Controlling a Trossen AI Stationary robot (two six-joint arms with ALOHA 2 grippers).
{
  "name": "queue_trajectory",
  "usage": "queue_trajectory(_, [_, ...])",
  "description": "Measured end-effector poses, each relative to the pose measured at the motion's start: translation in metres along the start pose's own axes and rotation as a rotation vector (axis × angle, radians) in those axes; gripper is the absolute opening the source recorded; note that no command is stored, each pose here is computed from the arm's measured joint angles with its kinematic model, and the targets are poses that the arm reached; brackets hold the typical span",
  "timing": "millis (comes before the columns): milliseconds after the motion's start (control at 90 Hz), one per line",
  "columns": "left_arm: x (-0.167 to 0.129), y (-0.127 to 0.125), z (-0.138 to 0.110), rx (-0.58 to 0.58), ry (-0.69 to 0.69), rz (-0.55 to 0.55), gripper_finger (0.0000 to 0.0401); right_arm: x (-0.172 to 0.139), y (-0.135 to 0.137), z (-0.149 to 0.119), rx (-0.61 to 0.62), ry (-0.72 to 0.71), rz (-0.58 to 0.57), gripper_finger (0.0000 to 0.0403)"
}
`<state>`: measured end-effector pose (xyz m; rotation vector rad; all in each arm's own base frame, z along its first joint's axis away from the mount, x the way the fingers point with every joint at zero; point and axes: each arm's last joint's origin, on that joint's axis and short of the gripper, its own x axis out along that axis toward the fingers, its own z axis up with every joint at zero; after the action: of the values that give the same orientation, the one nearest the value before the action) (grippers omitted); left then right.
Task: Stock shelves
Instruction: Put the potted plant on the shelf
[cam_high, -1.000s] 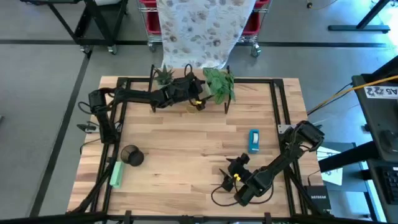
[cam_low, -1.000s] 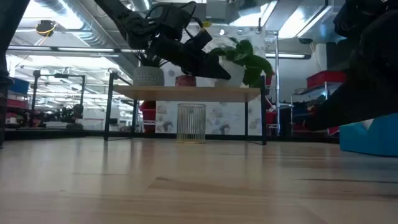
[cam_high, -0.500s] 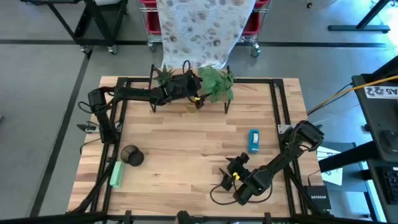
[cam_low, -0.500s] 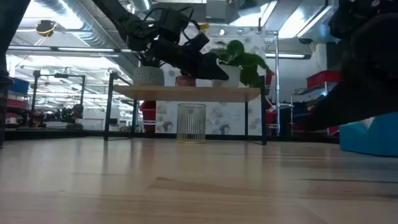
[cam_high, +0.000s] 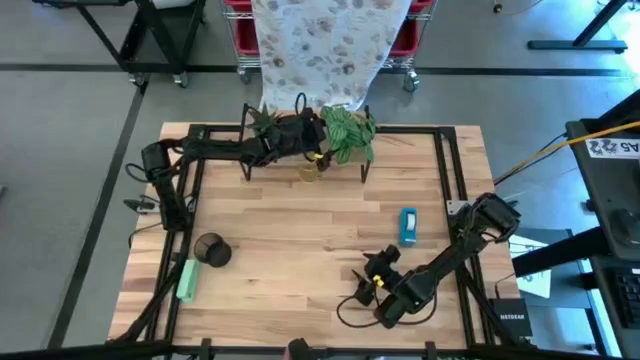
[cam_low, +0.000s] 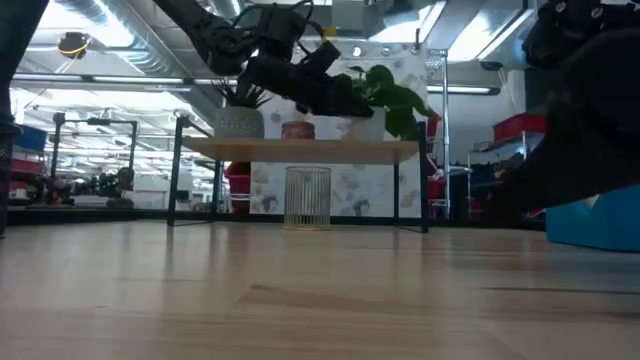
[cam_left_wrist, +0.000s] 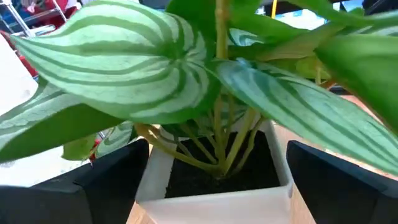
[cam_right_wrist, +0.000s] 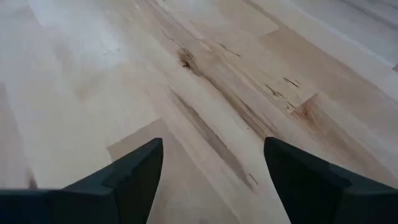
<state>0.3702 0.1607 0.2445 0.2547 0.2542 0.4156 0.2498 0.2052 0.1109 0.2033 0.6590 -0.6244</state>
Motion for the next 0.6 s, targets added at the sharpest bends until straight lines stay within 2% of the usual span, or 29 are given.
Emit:
queue_trajectory(244, [0.000, -0.007, 0.000, 0.019, 0.026, 0.006, 0.0363, 0.000, 0.000, 0.000, -0.001, 0.000, 0.000, 0.0266])
queue_trajectory(467, [-0.002, -0.017, 0.001, 0.093, 0.069, 0.082, 0.0363, 0.000, 0.000, 0.000, -0.001, 0.000, 0.001, 0.0266])
queue_trajectory(600, [-0.002, -0.019, -0.002, 0.082, 0.106, 0.094, 0.0363, 0.000, 0.000, 0.000, -0.004, 0.000, 0.001, 0.0266])
